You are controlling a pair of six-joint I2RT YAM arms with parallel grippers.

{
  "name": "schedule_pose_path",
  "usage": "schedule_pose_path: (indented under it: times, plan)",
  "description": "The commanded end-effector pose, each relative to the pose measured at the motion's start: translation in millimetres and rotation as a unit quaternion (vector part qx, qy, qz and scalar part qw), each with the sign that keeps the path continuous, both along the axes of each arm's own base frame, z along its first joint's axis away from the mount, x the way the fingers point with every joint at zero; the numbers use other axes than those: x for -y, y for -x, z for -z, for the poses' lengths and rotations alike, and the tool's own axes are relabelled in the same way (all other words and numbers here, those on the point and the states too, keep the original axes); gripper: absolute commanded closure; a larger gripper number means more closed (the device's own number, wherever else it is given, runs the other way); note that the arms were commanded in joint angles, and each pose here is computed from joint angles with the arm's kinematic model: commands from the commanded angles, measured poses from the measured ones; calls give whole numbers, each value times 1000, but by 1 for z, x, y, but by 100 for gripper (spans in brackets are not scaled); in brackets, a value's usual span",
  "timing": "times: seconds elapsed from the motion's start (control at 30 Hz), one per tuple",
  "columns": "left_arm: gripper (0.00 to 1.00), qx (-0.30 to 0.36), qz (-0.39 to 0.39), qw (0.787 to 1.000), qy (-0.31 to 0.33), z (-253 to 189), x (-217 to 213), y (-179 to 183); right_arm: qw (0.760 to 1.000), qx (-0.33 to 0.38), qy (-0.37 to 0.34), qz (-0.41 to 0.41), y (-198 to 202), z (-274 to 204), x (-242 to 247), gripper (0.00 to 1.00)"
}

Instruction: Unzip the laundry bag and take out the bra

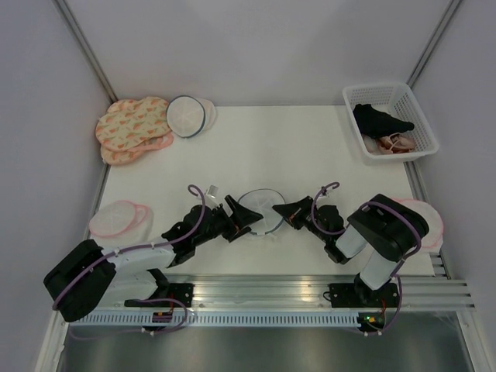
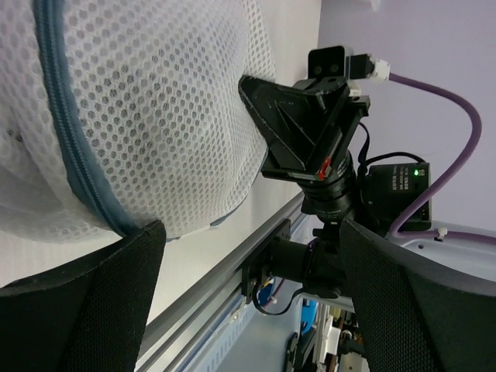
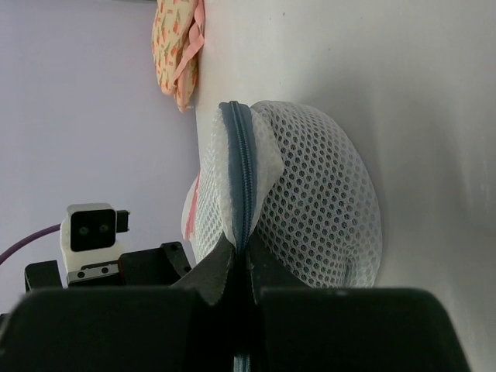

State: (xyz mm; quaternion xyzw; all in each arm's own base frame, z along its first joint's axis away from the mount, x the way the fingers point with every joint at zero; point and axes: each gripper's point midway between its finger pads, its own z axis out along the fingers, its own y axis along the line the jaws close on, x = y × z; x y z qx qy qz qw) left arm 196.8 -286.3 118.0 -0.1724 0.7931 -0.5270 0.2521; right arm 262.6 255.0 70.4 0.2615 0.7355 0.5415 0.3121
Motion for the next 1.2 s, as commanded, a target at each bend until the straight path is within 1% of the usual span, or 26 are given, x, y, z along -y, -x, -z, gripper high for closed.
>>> schedule_pose_path:
  times: [0.0, 0.17, 0.23, 0.27, 0.43, 0.6, 0.73, 0.87, 1.07, 1.17]
  plan:
    - [5, -5, 0, 999, 38, -17, 16, -2, 993, 95, -73, -11, 1, -55, -8, 99]
    - [7, -28, 8, 999, 17, -5, 14, 12, 992, 103, -71, -6, 0, -58, -6, 100]
    - [7, -29, 5, 999, 14, -5, 10, 16, 992, 106, -70, -5, 0, -59, -5, 100]
    - [7, -20, 1, 1000, 19, -13, 8, 17, 992, 107, -70, -4, 0, -59, -4, 99]
    - [6, -30, -11, 999, -16, 0, -3, 23, 991, 115, -72, -7, 0, -63, -5, 100]
    - [7, -39, -7, 999, -5, 7, 2, 24, 990, 127, -67, -9, 2, -69, -4, 100]
    - [7, -46, -3, 999, -10, 16, 8, 22, 987, 147, -61, -9, 2, -82, -4, 99]
    - [7, -37, -13, 999, 0, 8, 11, 14, 989, 143, -40, -10, 2, -80, -3, 100]
    - [7, -16, -48, 999, 9, -5, 13, -4, 988, 149, -47, -15, 7, -85, -6, 99]
    - [7, -12, -52, 998, 24, -13, 19, -9, 988, 147, -45, -15, 10, -83, -7, 100]
